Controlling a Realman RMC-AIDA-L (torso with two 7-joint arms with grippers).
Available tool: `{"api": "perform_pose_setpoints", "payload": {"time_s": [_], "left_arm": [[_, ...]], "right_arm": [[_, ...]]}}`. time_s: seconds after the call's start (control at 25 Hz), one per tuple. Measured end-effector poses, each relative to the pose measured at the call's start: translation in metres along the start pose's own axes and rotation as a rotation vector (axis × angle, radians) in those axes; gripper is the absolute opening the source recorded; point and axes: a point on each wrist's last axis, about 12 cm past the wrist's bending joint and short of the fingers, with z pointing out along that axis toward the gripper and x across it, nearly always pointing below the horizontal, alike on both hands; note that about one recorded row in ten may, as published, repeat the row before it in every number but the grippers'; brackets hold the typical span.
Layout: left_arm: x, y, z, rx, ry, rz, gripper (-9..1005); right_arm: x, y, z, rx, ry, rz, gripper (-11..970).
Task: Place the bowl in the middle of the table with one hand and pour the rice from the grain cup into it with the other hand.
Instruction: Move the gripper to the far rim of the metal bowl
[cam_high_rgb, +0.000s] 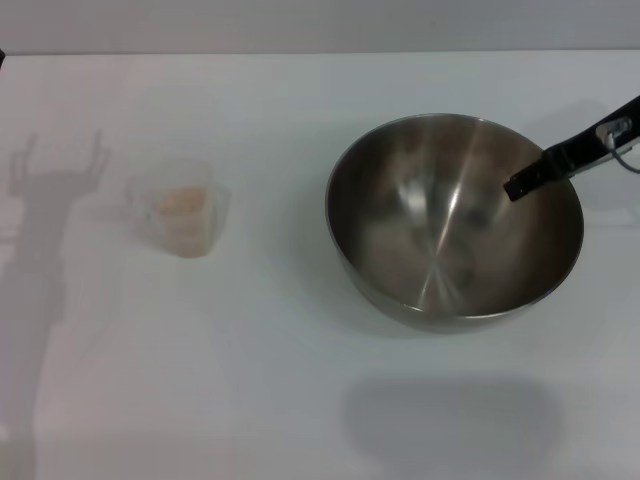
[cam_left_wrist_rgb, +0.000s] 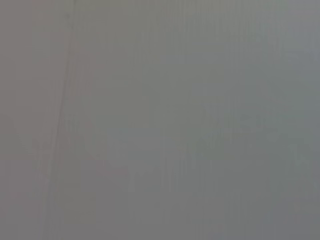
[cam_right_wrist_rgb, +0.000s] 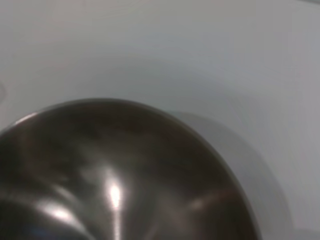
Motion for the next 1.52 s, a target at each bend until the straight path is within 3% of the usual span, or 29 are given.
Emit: {"api": "perform_pose_setpoints", "payload": {"time_s": [0.2, 0.44, 0.52, 0.76, 1.16, 1.52], "left_arm": [[0.000, 0.002, 0.000, -0.012, -0.002, -0.001, 851], [-0.001, 0.002, 0.000, -0.012, -0.003, -0.001, 850], [-0.001, 0.002, 0.000, -0.012, -0.003, -0.001, 850], [-0.001, 0.002, 0.001, -0.013, -0.004, 0.000, 850], [-0.001, 0.003, 0.002, -0.014, -0.007, 0.000, 849], [-0.002, 0.002, 0.003, -0.014, -0.011, -0.004, 848]], "right_arm": [[0.004, -0.001, 0.006, -0.014, 0.016, 0.015, 737], [0.004, 0.000, 0.008, -0.014, 0.017, 0.014, 572], [0.004, -0.001, 0.007, -0.013, 0.013, 0.016, 320], [0.004, -0.002, 0.008, -0.014, 0.011, 0.015, 100], [0.004, -0.003, 0.009, -0.029, -0.011, 0.021, 47], [-0.006, 0.002, 0.002, -0.156, -0.173, 0.017, 49]]}}
